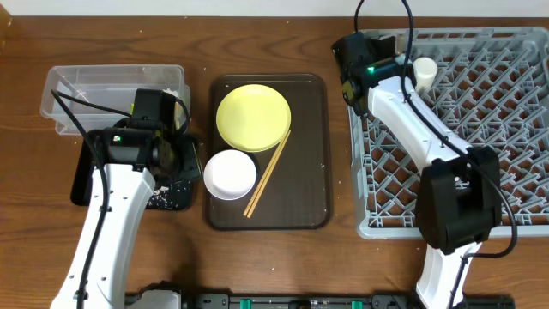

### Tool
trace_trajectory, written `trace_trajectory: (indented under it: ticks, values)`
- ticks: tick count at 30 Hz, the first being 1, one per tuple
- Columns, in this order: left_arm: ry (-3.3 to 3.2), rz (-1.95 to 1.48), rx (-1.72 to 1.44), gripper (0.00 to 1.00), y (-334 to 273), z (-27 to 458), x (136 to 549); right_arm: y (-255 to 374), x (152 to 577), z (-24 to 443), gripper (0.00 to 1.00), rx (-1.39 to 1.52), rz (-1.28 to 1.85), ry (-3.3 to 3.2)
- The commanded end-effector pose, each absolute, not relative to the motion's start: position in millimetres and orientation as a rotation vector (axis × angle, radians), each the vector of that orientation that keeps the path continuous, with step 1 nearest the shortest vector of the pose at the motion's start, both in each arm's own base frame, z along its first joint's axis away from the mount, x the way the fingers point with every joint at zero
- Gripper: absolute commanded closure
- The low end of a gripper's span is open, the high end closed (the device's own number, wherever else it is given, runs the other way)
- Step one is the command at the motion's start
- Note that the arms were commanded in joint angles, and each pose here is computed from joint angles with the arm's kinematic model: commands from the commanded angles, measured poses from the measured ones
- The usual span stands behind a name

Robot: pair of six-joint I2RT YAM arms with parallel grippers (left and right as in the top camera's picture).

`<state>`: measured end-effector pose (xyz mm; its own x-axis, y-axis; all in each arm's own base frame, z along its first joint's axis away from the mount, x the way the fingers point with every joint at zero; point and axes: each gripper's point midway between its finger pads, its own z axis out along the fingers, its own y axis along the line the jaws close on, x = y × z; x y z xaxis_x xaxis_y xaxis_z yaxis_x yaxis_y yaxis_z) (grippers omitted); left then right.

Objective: Sort waste into correct bins and load items into the dishwasher rack
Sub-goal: 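Carry the blue bowl with the right gripper into the dish rack, then move the right gripper to the yellow plate and grasp its edge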

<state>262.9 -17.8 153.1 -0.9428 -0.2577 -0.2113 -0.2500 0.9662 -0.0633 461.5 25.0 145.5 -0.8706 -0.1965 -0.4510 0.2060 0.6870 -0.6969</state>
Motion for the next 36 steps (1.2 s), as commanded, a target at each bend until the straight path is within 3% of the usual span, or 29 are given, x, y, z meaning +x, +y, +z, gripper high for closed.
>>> trace_trajectory:
  ticks: [1,8,12,18,23,29,33,35,36]
  values:
    - [2.882,-0.049,-0.392,0.40,-16.3,157.0,265.7,66.0,445.9,91.7,0.99,-0.034,-0.758,2.635]
    - [2.882,-0.050,-0.392,0.40,-16.3,157.0,265.6,99.2,428.1,88.0,0.98,-0.082,-0.462,2.772]
    - [2.882,-0.050,-0.392,0.40,-16.3,157.0,265.6,111.5,425.0,112.9,0.84,-0.076,-0.319,2.752]
    - [2.883,-0.055,-0.391,0.40,-16.9,157.0,265.5,111.5,422.8,173.3,0.72,-0.038,-0.229,2.619]
    - [2.884,-0.054,-0.391,0.40,-16.9,156.6,265.2,112.6,418.5,205.8,0.67,-0.023,-0.163,2.547]
    - [2.890,-0.053,-0.392,0.40,-16.8,155.8,264.2,125.1,415.4,205.5,0.66,-0.048,-0.065,2.565]
    - [2.890,-0.053,-0.392,0.40,-16.8,155.8,264.3,146.0,417.8,201.1,0.68,-0.118,0.050,2.572]
    - [2.890,-0.053,-0.392,0.40,-16.8,155.8,264.3,155.1,419.0,196.6,0.93,-0.140,0.101,2.581]
    - [2.890,-0.053,-0.392,0.40,-16.8,155.8,264.3,160.6,419.2,193.4,0.99,-0.152,0.134,2.588]
